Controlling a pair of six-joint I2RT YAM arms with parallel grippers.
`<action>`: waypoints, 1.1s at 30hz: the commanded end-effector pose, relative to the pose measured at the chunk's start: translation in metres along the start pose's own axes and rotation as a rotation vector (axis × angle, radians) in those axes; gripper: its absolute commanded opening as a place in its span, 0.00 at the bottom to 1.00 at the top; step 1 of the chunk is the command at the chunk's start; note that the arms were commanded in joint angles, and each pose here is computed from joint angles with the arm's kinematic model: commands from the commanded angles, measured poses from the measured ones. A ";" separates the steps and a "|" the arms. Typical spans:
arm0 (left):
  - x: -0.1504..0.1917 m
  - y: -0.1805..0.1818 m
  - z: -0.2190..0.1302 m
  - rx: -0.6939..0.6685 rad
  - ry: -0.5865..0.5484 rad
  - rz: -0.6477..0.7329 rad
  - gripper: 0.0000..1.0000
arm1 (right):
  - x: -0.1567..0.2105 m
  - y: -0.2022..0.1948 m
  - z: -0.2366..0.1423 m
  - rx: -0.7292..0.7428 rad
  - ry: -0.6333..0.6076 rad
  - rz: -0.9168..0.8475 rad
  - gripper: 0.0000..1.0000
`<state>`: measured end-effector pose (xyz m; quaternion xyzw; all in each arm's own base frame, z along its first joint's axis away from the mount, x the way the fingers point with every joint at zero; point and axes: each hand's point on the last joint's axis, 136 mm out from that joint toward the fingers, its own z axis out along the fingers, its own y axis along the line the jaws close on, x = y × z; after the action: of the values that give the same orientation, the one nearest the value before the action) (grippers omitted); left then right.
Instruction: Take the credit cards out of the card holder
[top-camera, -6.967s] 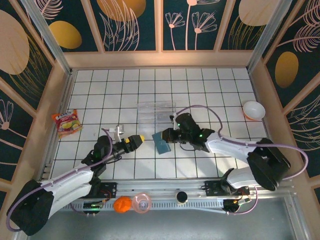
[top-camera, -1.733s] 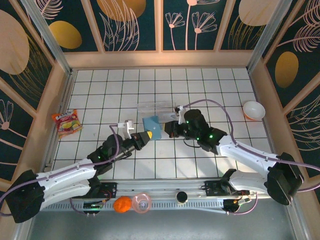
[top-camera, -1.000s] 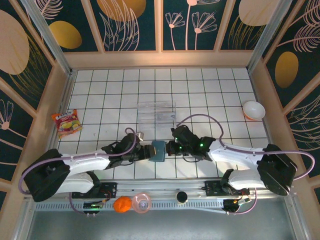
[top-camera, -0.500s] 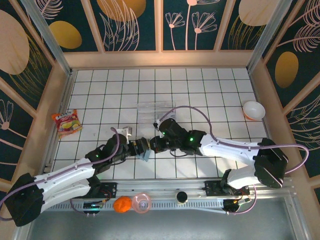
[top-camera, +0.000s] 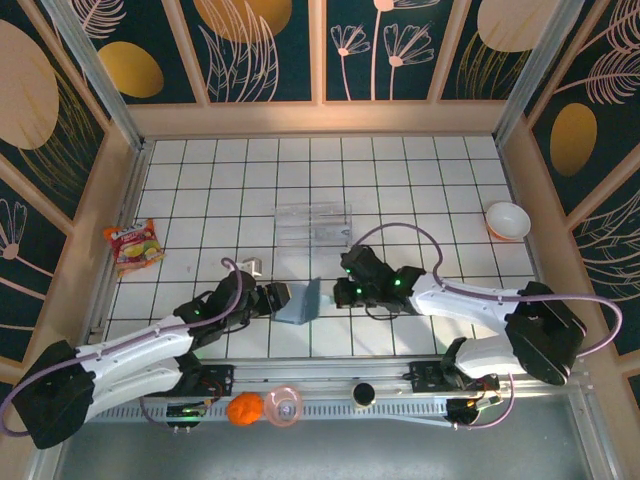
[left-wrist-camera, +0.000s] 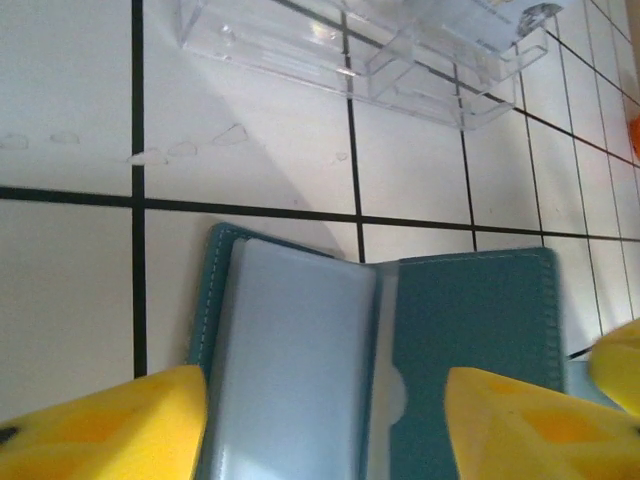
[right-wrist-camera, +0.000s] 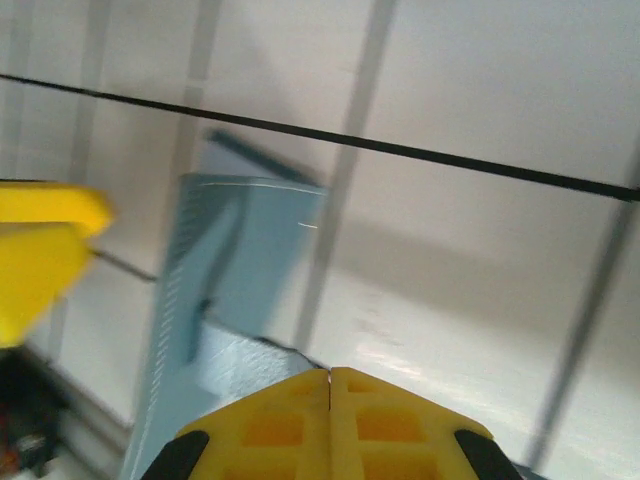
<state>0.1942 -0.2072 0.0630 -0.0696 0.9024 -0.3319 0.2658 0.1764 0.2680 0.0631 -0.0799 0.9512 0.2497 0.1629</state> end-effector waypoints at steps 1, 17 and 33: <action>0.000 -0.007 0.005 0.029 0.012 0.013 0.51 | 0.009 -0.037 0.008 0.131 0.010 0.062 0.00; -0.001 -0.044 0.026 0.124 0.085 0.057 0.22 | -0.001 -0.054 0.000 0.227 -0.055 0.065 0.39; -0.014 -0.034 0.016 0.058 0.013 0.050 0.28 | -0.044 0.089 -0.051 -0.308 -0.073 -0.133 0.15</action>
<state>0.2062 -0.2451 0.0684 -0.0265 0.8993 -0.3613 0.2448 0.1975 0.2926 0.1626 -0.1143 0.9043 0.3310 0.2443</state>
